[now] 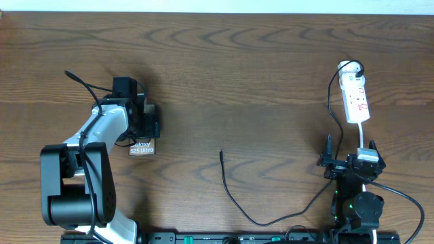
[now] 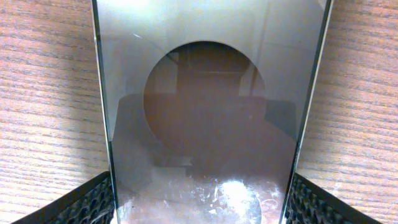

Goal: Plug charger to phone and switch on socket

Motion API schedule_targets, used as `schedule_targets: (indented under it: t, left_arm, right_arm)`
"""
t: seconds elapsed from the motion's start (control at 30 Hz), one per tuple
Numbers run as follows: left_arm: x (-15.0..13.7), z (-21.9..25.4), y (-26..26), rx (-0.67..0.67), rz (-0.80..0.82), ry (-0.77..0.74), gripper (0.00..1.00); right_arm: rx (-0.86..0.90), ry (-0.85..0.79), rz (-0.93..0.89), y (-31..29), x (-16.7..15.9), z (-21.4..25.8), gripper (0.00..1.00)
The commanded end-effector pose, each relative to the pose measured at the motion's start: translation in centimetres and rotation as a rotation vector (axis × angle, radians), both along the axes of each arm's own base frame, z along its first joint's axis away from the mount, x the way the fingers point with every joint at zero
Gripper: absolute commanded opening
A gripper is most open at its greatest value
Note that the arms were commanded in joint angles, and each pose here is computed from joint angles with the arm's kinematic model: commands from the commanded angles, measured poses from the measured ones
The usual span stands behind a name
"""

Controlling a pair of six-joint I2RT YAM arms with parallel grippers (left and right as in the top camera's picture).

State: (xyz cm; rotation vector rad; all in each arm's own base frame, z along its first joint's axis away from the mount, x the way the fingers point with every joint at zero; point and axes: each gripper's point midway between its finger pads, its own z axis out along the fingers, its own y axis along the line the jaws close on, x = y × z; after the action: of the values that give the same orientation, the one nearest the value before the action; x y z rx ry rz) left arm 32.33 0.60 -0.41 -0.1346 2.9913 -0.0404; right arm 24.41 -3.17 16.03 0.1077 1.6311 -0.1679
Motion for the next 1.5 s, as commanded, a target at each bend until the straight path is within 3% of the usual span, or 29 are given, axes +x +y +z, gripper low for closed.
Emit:
schedule_targets:
  t: [0.0,0.67,0.83,0.87,0.97,1.13,1.3,1.47]
  left_arm:
    - [-1.7,-1.7,-1.2,-0.072,-0.007,0.072,0.82]
    - [-1.6,-1.7,-1.2,-0.072,-0.007,0.069,0.71]
    - [-1.5,-1.7,-1.2,-0.072,-0.007,0.066,0.59]
    - [-1.4,-1.6,-1.2,-0.071,-0.007,0.063,0.51]
    - [-1.4,-1.6,-1.2,-0.071,-0.008,0.06,0.4]
    - [-1.1,-1.4,-1.2,-0.071,-0.008,0.051,0.34]
    - [-0.5,-0.7,-1.2,-0.07,-0.009,0.019,0.23]
    - [0.4,1.2,-1.2,-0.067,-0.011,-0.047,0.22]
  right_arm:
    - [-0.009,0.003,0.012,0.3,0.0,-0.1,0.99]
    - [-0.008,0.003,0.011,0.3,0.0,-0.1,0.99]
    - [-0.008,0.003,0.011,0.3,0.0,-0.1,0.99]
    - [-0.009,0.003,0.012,0.3,0.0,-0.1,0.99]
    - [-0.008,0.003,0.012,0.3,0.0,-0.1,0.99]
    - [-0.008,0.003,0.011,0.3,0.0,-0.1,0.99]
    - [-0.008,0.003,0.012,0.3,0.0,-0.1,0.99]
    - [-0.008,0.003,0.011,0.3,0.0,-0.1,0.99]
